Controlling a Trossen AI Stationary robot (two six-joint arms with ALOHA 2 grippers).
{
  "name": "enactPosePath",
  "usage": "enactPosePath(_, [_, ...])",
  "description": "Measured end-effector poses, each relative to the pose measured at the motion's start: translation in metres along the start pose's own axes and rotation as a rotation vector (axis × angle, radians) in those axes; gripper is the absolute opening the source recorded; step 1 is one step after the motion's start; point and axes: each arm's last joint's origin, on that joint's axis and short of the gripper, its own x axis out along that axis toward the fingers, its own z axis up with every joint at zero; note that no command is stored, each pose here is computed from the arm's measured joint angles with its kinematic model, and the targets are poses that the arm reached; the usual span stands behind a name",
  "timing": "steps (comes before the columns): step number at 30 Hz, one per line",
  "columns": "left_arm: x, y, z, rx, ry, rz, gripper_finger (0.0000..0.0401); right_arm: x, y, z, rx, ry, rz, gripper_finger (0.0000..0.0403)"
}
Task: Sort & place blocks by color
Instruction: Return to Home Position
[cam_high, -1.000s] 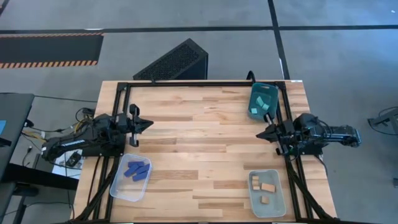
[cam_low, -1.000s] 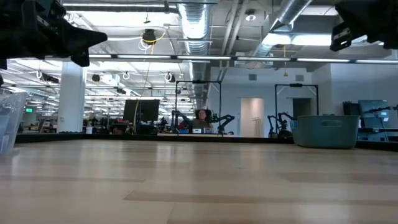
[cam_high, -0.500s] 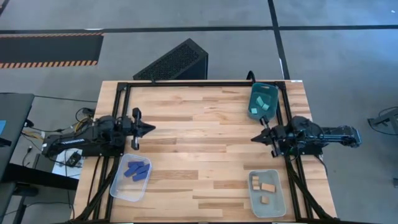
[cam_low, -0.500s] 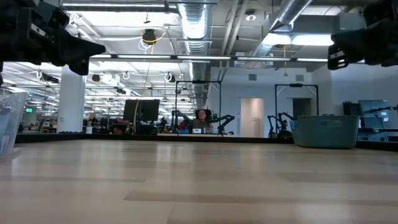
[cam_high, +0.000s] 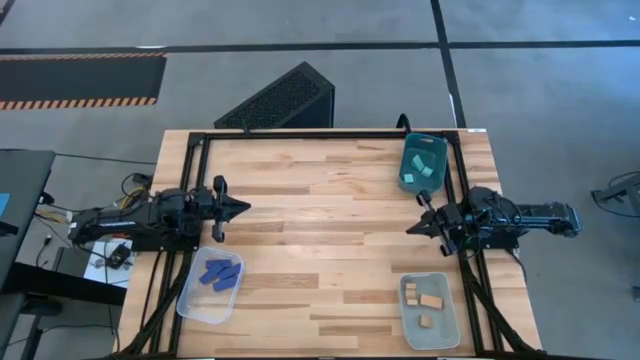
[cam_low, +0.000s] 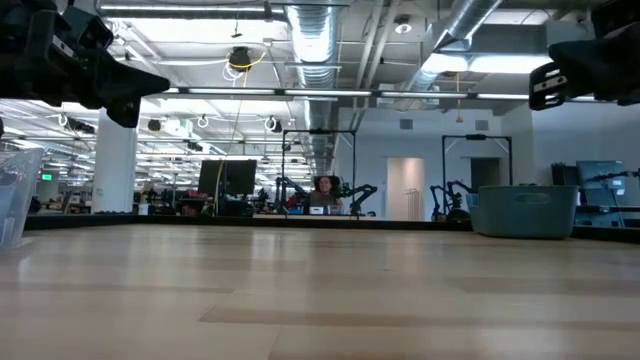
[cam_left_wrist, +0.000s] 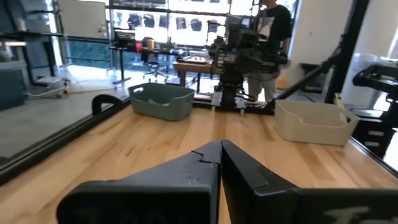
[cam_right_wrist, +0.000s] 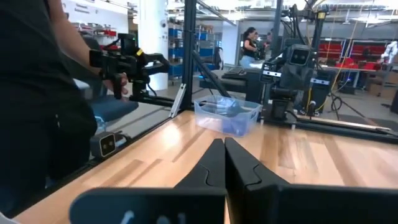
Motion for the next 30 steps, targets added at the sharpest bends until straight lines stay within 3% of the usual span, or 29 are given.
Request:
enactPosePath(11, [0.0000, -0.0021, -0.0005, -0.017, 0.002, -0.023, 0.0000, -0.0008, -0.0031, -0.0011, -0.033, 0.010, -0.045, 0.0013])
enactPosePath(16, [0.0000, -0.0021, -0.0005, 0.046, 0.001, -0.023, 0.0000, -0.0018, -0.0067, -0.0015, -0.034, 0.017, -0.104, 0.0025])
enactPosePath(30, [0.0000, -0.0022, -0.0005, 0.059, 0.001, -0.023, 0.0000, -0.0020, -0.0075, -0.0018, -0.034, 0.019, -0.114, 0.0033])
